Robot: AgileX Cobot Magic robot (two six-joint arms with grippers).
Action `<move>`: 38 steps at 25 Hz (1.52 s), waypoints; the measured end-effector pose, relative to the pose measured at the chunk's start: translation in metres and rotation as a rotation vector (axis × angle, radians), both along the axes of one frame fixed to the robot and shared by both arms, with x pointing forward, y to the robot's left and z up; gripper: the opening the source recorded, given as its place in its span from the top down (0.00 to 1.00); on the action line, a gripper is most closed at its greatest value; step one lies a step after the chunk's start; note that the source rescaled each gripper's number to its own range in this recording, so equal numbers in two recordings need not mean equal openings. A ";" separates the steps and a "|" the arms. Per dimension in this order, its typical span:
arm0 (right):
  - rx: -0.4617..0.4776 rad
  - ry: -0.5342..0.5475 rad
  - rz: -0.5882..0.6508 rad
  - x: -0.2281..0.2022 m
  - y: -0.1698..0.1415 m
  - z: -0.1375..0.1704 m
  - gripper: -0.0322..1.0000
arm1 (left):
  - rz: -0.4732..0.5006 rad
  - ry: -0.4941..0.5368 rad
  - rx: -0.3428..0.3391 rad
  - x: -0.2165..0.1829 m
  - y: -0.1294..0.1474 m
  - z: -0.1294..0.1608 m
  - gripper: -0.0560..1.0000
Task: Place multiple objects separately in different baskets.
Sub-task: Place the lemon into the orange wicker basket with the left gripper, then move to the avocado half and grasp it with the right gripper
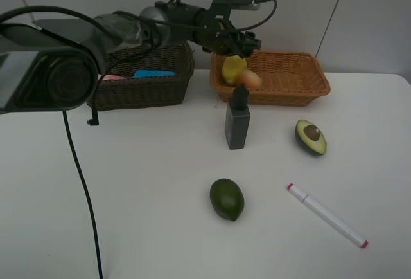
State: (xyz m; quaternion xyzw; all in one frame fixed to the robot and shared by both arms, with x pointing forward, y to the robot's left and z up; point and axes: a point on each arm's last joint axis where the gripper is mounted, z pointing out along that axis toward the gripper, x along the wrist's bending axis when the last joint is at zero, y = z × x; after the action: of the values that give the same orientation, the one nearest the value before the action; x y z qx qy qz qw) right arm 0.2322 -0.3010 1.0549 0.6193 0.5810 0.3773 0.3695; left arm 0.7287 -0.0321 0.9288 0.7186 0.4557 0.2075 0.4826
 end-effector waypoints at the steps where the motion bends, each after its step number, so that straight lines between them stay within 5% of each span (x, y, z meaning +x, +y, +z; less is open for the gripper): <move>1: 0.000 0.000 0.000 0.000 0.000 0.000 0.00 | 0.005 -0.002 -0.002 0.002 0.002 0.001 0.02; 7: 0.000 0.000 0.000 0.000 0.000 0.000 0.00 | 0.015 0.145 0.060 -0.009 0.011 0.025 0.00; 15: 0.000 0.000 0.000 0.000 0.000 0.000 0.00 | -0.021 0.643 0.303 -0.066 0.042 0.079 0.00; 20: 0.000 0.000 0.000 0.000 0.000 0.000 0.00 | 0.021 0.657 0.376 -0.063 0.062 0.077 0.00; 23: 0.000 0.000 0.000 0.000 0.000 0.000 0.00 | 0.111 0.651 0.441 -0.055 0.101 0.081 0.00; 29: 0.000 0.000 0.001 0.000 0.000 0.000 0.00 | 0.336 0.759 0.425 -0.078 0.219 0.109 0.00; 34: 0.000 0.000 0.013 0.000 0.000 0.000 0.00 | 0.487 0.828 0.376 -0.140 0.297 0.133 0.00; 38: 0.000 0.000 0.013 0.000 0.000 0.000 0.00 | 0.565 0.854 0.344 -0.213 0.329 0.143 0.00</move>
State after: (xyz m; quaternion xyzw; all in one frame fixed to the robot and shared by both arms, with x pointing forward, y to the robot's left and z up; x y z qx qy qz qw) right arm 0.2322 -0.3011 1.0549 0.6155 0.5850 0.3797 0.3671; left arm 0.5154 0.2970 1.0720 0.6572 0.7463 0.0904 0.0551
